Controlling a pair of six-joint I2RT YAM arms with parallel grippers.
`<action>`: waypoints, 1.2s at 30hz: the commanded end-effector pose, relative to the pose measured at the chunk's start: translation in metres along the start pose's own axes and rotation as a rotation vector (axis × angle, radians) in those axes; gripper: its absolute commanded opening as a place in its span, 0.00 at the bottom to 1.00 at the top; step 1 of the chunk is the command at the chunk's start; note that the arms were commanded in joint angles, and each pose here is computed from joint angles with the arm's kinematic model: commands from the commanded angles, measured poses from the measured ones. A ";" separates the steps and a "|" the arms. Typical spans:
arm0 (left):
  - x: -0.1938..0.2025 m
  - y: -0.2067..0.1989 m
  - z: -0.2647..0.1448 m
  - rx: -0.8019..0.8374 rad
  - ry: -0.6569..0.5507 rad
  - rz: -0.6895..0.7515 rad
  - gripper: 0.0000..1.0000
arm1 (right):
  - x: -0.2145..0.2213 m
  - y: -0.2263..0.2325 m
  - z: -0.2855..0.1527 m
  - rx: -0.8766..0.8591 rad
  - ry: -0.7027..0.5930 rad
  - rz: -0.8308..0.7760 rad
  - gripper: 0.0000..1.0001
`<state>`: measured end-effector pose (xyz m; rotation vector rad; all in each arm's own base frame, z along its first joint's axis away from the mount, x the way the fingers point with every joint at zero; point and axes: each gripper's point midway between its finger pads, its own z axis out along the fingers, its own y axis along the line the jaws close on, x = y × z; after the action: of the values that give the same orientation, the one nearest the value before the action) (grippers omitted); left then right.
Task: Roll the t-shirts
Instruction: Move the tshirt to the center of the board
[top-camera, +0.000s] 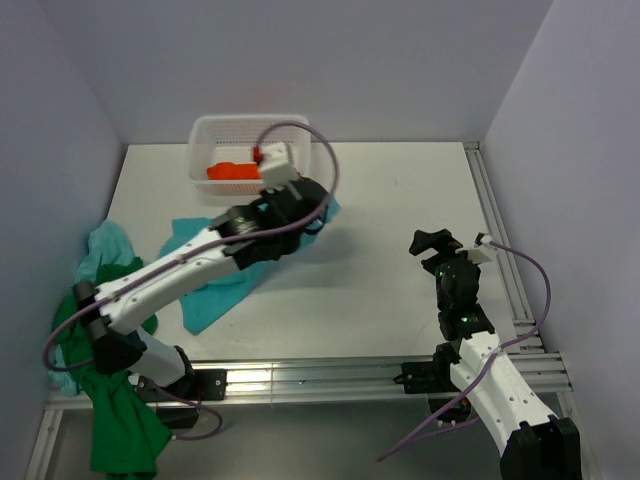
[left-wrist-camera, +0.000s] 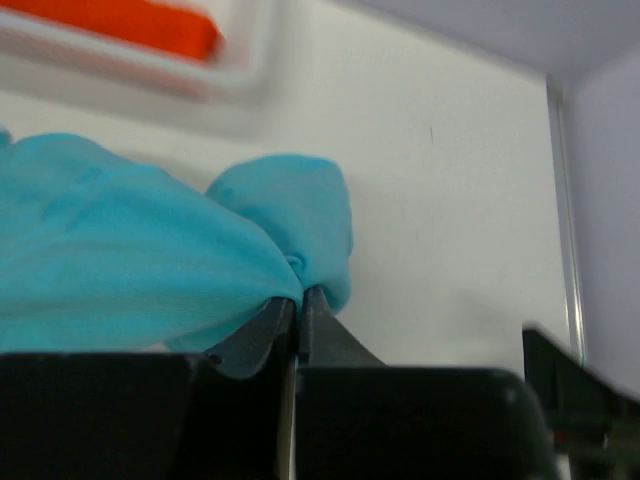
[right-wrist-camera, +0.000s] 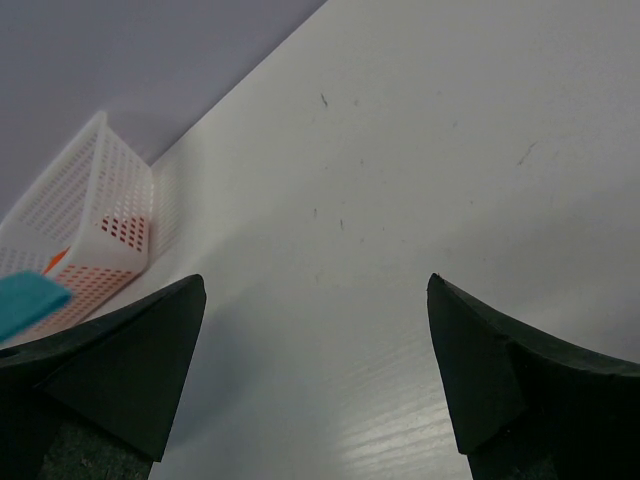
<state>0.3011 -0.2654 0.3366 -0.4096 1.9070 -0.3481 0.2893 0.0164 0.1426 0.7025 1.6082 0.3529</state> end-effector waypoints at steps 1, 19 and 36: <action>0.097 -0.062 0.009 0.222 0.246 0.093 0.07 | -0.018 0.011 0.000 -0.019 -0.053 0.002 0.98; 0.045 0.131 0.038 0.024 0.260 -0.089 0.99 | 0.023 0.050 0.015 -0.174 0.154 -0.068 0.87; 0.060 0.302 0.173 -0.307 0.318 -0.235 0.90 | 0.077 0.035 0.084 0.160 0.462 -0.247 0.71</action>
<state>0.3735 -0.0275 0.0795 -0.9020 2.3039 -0.2316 0.3659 0.0858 0.0963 0.5284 2.0957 0.3122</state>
